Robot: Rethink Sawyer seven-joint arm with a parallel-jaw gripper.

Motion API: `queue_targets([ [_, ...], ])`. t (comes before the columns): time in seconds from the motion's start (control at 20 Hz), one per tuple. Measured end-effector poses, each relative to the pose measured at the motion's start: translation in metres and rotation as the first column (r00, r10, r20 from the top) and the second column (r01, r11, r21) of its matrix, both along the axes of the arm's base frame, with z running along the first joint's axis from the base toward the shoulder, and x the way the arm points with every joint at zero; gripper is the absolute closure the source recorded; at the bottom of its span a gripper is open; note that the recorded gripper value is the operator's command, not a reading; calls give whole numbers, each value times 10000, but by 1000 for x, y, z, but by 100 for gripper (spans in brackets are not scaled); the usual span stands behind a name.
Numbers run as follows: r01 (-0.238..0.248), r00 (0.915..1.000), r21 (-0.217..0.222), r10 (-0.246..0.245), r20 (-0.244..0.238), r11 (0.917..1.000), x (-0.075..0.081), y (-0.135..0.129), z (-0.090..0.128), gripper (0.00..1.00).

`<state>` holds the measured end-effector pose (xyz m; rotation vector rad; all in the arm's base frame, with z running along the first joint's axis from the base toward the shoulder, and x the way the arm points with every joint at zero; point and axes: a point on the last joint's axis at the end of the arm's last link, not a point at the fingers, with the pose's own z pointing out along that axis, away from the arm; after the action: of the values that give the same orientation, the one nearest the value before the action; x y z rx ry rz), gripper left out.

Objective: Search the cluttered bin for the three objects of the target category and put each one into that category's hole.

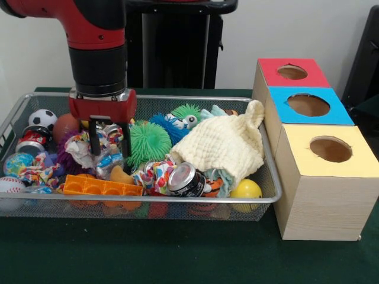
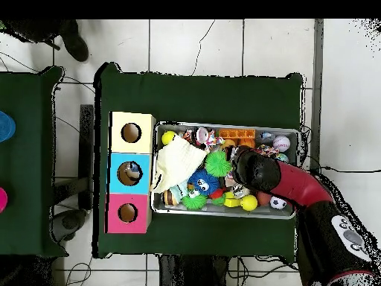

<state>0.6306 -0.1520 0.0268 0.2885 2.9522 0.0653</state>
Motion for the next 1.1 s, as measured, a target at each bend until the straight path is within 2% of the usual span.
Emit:
queue_targets([
  [0.8,20,9999,-5,-20,-128,10000,-4,-1,-8,0],
  [1.1,69,9997,5,-68,-224,10000,-8,-2,-17,0],
])
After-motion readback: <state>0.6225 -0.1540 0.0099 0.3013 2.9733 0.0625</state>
